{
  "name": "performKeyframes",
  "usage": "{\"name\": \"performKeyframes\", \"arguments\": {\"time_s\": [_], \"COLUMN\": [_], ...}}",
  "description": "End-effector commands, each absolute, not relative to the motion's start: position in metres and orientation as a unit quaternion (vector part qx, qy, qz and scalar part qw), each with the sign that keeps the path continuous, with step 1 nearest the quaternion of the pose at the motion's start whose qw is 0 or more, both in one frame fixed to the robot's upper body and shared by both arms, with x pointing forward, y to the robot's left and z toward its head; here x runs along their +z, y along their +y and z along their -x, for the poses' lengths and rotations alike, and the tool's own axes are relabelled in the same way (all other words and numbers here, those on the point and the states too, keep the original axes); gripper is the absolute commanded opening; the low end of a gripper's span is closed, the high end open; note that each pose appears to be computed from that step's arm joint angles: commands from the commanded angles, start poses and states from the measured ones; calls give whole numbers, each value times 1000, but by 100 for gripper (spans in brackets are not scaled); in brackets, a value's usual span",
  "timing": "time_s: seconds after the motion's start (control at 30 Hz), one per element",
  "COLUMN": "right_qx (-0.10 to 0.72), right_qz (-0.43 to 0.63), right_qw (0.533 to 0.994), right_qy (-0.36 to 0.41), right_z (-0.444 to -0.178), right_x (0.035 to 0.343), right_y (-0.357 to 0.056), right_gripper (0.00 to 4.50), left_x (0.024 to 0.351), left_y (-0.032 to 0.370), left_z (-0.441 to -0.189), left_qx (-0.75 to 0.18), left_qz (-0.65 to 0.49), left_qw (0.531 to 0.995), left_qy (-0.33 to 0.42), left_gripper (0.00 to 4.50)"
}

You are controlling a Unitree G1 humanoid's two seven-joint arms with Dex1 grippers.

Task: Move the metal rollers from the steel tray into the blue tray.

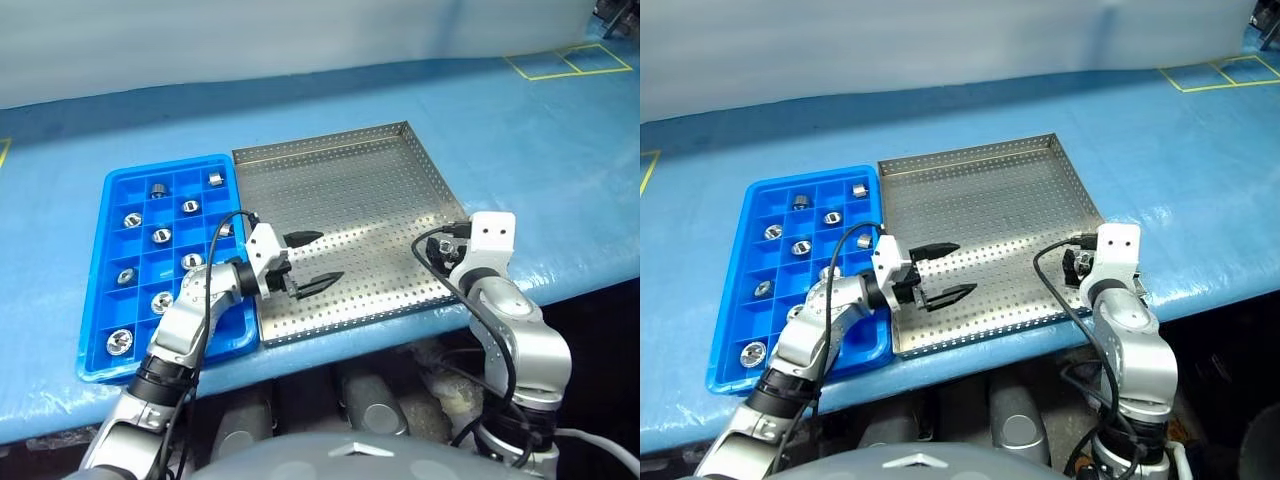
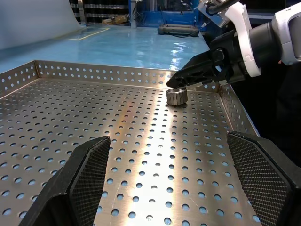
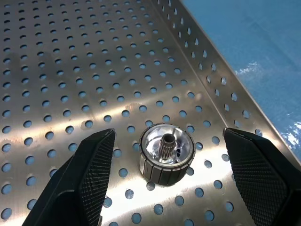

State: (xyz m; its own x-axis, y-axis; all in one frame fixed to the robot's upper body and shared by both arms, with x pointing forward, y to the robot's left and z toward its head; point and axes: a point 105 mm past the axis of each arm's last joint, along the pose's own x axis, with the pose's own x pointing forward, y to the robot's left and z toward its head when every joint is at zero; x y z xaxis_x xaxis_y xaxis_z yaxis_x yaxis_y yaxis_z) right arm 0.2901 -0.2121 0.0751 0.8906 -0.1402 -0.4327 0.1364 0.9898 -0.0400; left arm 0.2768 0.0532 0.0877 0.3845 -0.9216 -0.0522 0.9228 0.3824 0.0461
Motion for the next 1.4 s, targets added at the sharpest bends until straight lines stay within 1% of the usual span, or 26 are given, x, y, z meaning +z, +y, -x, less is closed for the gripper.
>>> {"name": "performKeyframes", "arguments": {"time_s": [0.03,0.17,0.2,0.27,0.43,0.57,0.7,0.8,0.93,1.03,1.13,1.2,1.4], "right_qx": [-66,-61,-64,-63,-44,-3,89,161,242,316,392,438,540], "right_qz": [-4,-10,-7,-9,19,33,46,59,69,77,75,93,105], "right_qw": [971,968,967,968,976,984,987,980,963,941,912,889,827], "right_qy": [231,243,245,242,212,174,123,104,97,93,94,98,113], "right_z": [-293,-294,-294,-295,-299,-304,-313,-316,-316,-309,-294,-283,-254], "right_x": [74,69,68,70,90,115,146,155,158,160,159,154,138], "right_y": [-212,-210,-211,-210,-202,-182,-132,-93,-50,-16,12,26,57], "right_gripper": [389,389,372,329,170,169,169,169,169,169,169,169,169], "left_x": [101,100,100,100,100,106,122,132,138,143,147,144,134], "left_y": [51,52,52,52,54,63,88,109,128,146,162,174,200], "left_z": [-274,-274,-274,-274,-275,-280,-289,-284,-271,-256,-240,-230,-206], "left_qx": [-555,-552,-552,-550,-542,-515,-451,-412,-372,-327,-281,-253,-185], "left_qz": [-40,-38,-37,-37,-35,-37,-47,-58,-69,-68,-68,-80,-83], "left_qw": [831,833,833,834,839,855,889,906,923,939,953,961,978], "left_qy": [-21,-22,-23,-24,-27,-40,-64,-73,-75,-82,-85,-78,-52], "left_gripper": [433,433,433,433,433,433,433,433,433,433,433,433,433]}}
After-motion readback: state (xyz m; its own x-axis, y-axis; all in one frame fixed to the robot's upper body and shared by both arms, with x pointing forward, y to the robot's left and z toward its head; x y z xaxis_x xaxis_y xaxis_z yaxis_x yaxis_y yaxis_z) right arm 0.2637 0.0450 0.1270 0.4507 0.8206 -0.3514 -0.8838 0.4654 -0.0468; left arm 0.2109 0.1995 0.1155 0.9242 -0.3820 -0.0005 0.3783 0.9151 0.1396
